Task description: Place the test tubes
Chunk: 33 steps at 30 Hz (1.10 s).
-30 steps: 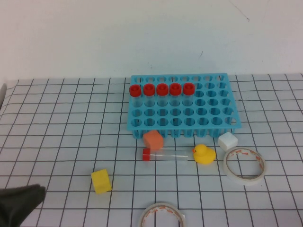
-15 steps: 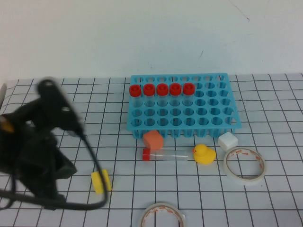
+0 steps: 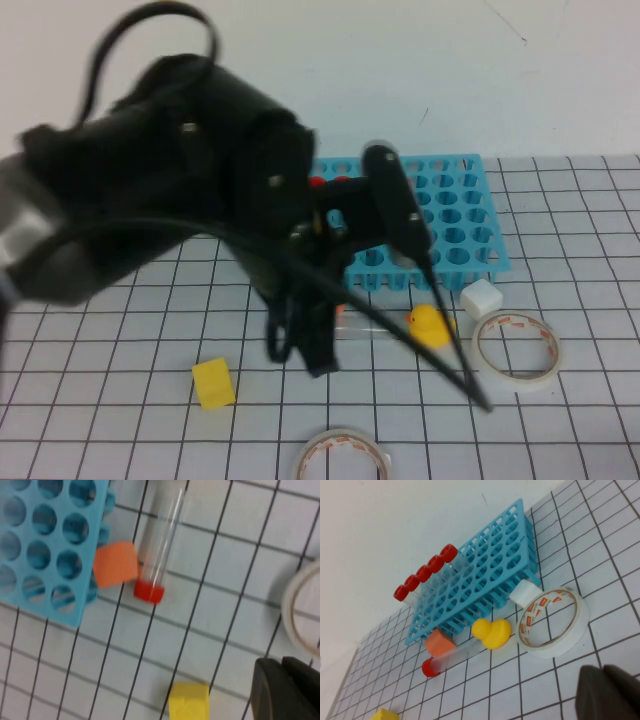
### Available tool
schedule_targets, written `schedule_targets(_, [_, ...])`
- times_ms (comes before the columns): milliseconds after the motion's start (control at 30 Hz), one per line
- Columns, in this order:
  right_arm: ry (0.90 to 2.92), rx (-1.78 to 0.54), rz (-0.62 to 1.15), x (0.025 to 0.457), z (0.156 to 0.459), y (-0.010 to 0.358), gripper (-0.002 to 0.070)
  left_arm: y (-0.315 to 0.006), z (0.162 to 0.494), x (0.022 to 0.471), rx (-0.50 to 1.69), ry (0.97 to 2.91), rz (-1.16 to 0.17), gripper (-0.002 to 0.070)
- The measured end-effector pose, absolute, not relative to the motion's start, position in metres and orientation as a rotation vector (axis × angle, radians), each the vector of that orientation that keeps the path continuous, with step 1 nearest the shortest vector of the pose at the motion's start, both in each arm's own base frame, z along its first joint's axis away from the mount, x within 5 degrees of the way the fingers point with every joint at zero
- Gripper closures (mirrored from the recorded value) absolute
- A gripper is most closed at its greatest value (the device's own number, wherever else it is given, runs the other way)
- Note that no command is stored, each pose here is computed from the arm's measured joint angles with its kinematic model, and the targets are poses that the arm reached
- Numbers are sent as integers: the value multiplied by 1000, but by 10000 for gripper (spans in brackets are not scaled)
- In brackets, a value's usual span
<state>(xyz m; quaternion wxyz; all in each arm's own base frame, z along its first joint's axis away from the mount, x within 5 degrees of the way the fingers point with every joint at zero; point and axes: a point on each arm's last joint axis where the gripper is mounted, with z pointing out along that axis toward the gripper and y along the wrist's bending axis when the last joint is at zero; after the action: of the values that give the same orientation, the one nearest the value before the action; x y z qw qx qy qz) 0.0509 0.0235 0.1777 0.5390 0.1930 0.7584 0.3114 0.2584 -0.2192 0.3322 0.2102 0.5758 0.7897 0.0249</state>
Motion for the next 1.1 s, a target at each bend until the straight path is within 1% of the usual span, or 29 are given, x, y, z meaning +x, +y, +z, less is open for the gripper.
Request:
schedule_targets(67, [1804, 459, 741, 51, 178, 24, 678, -231, 327, 267, 1581, 2221, 61, 676])
schedule_targets(200, [1804, 459, 741, 51, 178, 24, 678, -254, 314, 290, 1446, 2338, 29, 676])
schedule_targets(367, [1804, 459, 741, 51, 178, 24, 678, -274, 281, 316, 1292, 2519, 48, 676])
schedule_targets(433, [1804, 456, 737, 51, 178, 23, 678, -281, 268, 324, 1206, 2604, 60, 666])
schedule_targets(533, [1805, 454, 736, 51, 178, 23, 678, -288, 256, 333, 1077, 2685, 70, 617])
schedule_targets(667, [1805, 453, 735, 51, 178, 23, 678, -292, 241, 339, 832, 2801, 71, 498])
schedule_targets(733, [1805, 452, 734, 51, 178, 23, 678, -293, 235, 340, 648, 2860, 61, 425])
schedule_targets(800, [1805, 450, 733, 51, 178, 23, 678, -292, 233, 341, 456, 2904, 38, 368])
schedule_targets(833, [1805, 450, 733, 51, 178, 23, 678, -291, 232, 343, 337, 2925, 19, 351])
schedule_targets(867, [1805, 450, 733, 51, 178, 23, 678, -290, 232, 344, 239, 2934, 10, 344])
schedule_targets(967, [1805, 450, 733, 51, 178, 23, 678, -287, 231, 346, -148, 2942, -24, 330])
schedule_targets(1033, [1805, 450, 733, 51, 178, 23, 678, -286, 232, 348, -412, 2910, -44, 328])
schedule_targets(1100, [1805, 450, 733, 51, 178, 23, 678, -285, 233, 349, -624, 2872, -66, 327])
